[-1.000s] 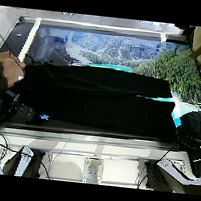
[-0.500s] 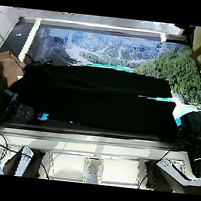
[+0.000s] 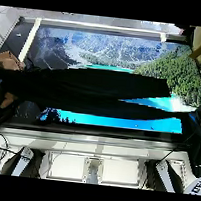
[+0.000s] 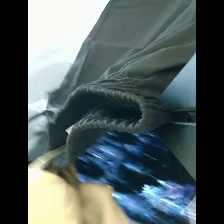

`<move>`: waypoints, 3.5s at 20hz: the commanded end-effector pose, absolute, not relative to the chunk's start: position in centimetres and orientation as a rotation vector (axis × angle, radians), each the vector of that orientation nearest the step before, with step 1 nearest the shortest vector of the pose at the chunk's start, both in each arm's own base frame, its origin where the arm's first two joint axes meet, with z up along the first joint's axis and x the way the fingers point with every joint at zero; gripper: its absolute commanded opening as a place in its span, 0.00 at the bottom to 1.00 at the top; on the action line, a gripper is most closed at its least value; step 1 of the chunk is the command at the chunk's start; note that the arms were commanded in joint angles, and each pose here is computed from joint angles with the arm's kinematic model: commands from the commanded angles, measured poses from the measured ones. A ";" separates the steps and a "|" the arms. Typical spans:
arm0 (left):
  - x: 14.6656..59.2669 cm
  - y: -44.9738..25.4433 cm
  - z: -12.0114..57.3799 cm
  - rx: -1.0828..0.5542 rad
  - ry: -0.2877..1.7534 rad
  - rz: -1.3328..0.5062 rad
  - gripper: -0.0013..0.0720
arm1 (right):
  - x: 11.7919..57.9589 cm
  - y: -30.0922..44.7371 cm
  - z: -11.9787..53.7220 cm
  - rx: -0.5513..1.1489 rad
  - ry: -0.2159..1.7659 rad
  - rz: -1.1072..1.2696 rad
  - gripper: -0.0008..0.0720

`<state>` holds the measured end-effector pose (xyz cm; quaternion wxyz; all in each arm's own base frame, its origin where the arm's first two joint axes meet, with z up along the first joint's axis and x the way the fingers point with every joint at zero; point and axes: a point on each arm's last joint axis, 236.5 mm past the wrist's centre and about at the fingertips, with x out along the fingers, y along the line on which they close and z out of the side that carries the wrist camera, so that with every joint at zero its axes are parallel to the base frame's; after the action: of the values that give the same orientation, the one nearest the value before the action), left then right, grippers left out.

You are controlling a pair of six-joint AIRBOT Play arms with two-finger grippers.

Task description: Fold the clothes and pants, and hang the long-sleeved shirts on hangers.

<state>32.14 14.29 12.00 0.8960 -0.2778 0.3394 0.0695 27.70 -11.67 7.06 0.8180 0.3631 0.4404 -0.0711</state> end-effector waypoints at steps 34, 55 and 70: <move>54.7 11.7 21.5 -0.297 0.351 0.156 0.71 | 53.3 -19.2 0.9 0.554 1.078 -0.179 0.58; 51.9 -17.7 15.8 0.035 0.580 -0.437 0.71 | 51.7 -18.2 -9.7 0.874 1.160 0.144 0.87; 52.3 -18.4 13.7 0.034 0.616 -0.447 0.07 | 53.2 -6.9 -4.2 0.855 1.157 0.525 0.02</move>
<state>52.23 -18.06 14.24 0.9300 0.0177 0.2969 -0.2158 52.34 -9.57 -8.29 0.7235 0.3599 0.5646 0.1682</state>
